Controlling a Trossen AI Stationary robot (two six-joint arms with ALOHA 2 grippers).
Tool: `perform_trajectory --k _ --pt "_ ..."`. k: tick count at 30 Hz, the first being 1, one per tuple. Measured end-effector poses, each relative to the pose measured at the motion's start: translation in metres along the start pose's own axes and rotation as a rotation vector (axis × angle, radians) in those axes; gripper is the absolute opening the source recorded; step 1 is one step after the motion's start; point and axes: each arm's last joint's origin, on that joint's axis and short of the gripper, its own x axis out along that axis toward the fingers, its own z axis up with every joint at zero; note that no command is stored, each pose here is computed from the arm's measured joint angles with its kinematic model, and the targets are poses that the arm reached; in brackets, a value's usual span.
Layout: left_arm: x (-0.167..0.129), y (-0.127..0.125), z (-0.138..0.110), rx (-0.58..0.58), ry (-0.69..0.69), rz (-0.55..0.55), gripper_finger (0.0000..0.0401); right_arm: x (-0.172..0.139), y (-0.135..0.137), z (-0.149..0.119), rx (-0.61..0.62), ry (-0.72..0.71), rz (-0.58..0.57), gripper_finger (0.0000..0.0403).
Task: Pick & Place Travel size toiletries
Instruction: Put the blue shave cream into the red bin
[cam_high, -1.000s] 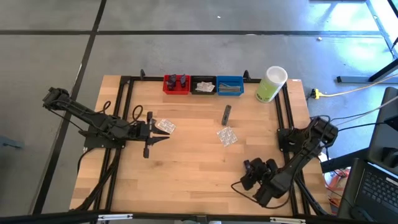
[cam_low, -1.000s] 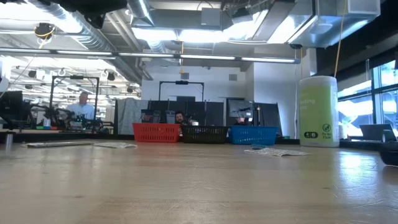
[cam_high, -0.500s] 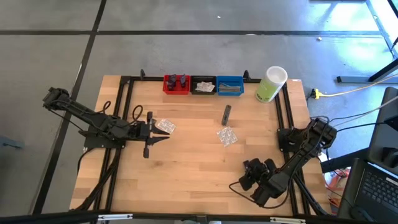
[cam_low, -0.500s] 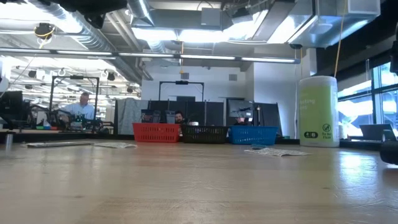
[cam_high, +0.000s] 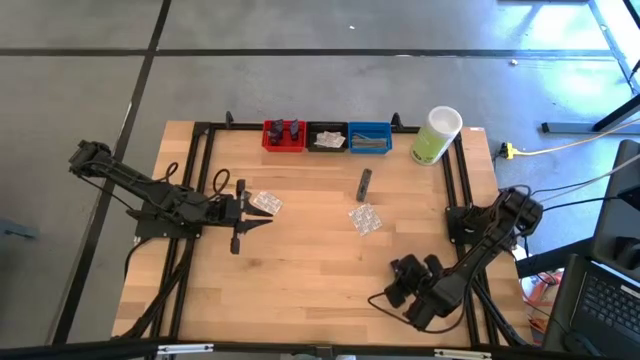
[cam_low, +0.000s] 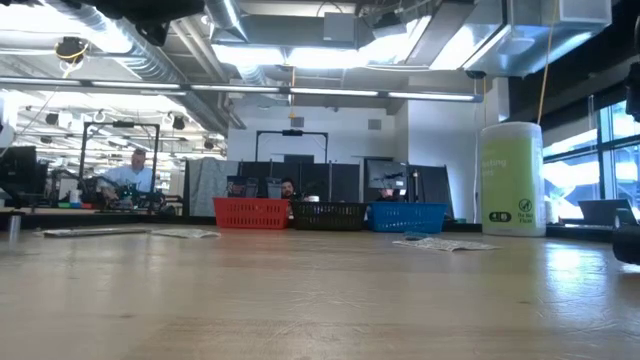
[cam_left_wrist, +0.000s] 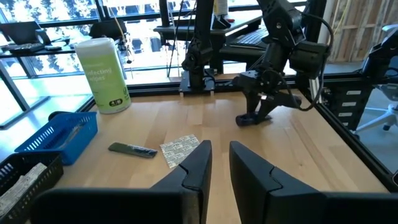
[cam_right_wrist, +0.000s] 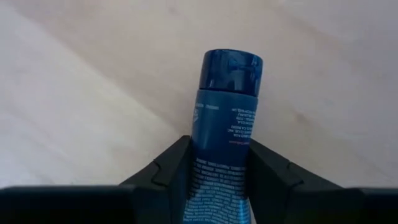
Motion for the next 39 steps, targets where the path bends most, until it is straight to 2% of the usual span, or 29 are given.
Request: perform_trajectory --k 4,24,30,35,39 --pt "0.0 0.0 0.0 0.0 0.0 0.0 0.0051 -0.003 0.004 0.002 -0.028 0.008 0.044 0.0131" --pt "0.0 0.0 0.0 0.008 0.0 0.003 0.005 -0.016 0.049 0.031 -0.243 -0.119 0.456 0.0112" --pt "0.0 0.0 0.0 -0.127 0.003 -0.022 0.0054 -0.019 0.061 0.037 -0.292 -0.159 0.548 0.0115" --pt "0.01 -0.008 -0.008 -0.065 0.069 -0.11 0.0054 -0.021 0.069 0.044 -0.336 -0.174 0.622 0.0108" --pt "0.024 -0.015 -0.021 -0.023 0.145 -0.127 0.0054 -0.022 0.075 0.051 -0.359 -0.175 0.686 0.0106"
